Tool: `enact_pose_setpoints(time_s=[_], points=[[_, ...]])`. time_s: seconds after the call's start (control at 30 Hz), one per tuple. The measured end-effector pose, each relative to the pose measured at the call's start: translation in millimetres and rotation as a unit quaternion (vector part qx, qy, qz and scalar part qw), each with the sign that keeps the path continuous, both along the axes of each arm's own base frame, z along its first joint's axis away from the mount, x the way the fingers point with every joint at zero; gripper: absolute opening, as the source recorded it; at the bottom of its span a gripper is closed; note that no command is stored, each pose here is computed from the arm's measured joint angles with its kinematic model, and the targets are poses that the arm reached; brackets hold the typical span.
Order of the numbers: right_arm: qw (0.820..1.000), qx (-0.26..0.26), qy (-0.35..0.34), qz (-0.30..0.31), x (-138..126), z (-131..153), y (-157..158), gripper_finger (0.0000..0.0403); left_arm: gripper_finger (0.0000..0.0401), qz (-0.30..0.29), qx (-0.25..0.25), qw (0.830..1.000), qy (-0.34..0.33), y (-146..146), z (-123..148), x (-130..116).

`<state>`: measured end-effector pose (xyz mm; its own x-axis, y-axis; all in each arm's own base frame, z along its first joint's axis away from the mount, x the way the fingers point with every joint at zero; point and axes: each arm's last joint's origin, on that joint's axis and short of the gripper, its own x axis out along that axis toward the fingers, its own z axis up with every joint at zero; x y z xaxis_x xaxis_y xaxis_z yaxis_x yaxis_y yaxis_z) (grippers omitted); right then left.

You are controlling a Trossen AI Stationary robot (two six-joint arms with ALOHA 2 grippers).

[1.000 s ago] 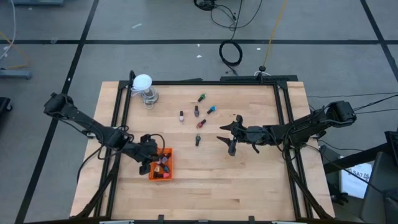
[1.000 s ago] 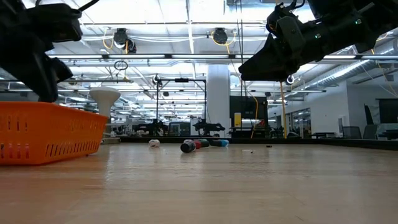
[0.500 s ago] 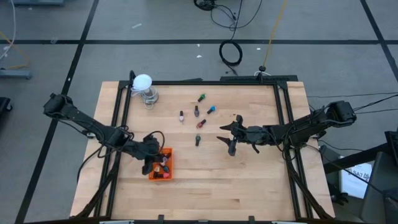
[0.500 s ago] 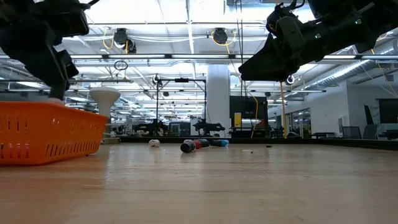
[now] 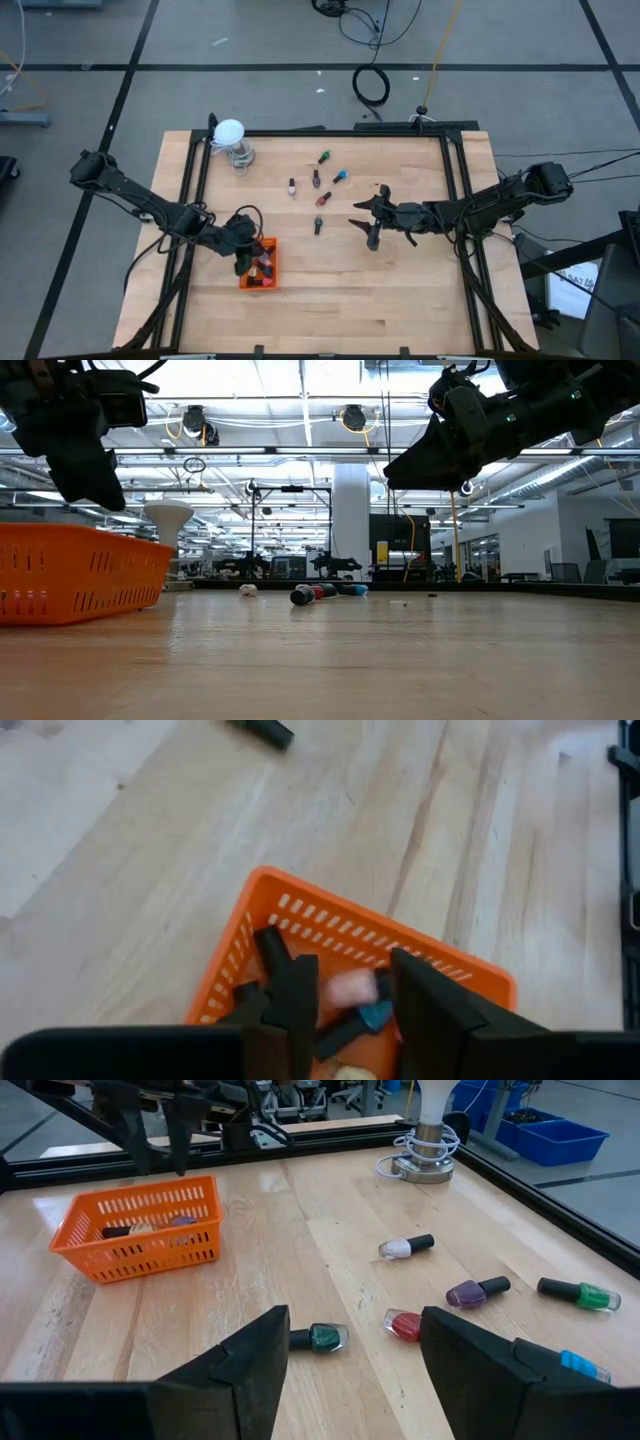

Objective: Pick & Place Nail Polish
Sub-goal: Put the dark green nail color bottle into the orange bin

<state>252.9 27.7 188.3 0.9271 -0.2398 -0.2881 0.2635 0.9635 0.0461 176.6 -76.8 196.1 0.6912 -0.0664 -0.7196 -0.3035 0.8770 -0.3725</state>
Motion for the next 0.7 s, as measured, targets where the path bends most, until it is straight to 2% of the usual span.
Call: enact_pose_setpoints(time_s=[0.33, 0.53, 0.6, 0.7], points=[[1.0, 0.0, 0.0, 0.0, 0, 0, 0, 0.0212, 0.0224, -0.032, 0.032, 0.999, -0.015, 0, 2, 1], [1.0, -0.019, 0.006, -0.007, 1, 0, -8, 0.0212, 0.0241, -0.044, 0.031, 0.995, -0.078, 2, 15, 10], [1.0, -0.009, 0.006, 0.006, 2, 0, -12, 0.0213, 0.0241, -0.047, 0.039, 0.992, -0.114, 4, 24, 14], [1.0, 0.02, 0.006, 0.019, 4, -3, -18, 0.022, 0.0241, -0.036, 0.077, 0.985, -0.151, 11, 31, 17]])
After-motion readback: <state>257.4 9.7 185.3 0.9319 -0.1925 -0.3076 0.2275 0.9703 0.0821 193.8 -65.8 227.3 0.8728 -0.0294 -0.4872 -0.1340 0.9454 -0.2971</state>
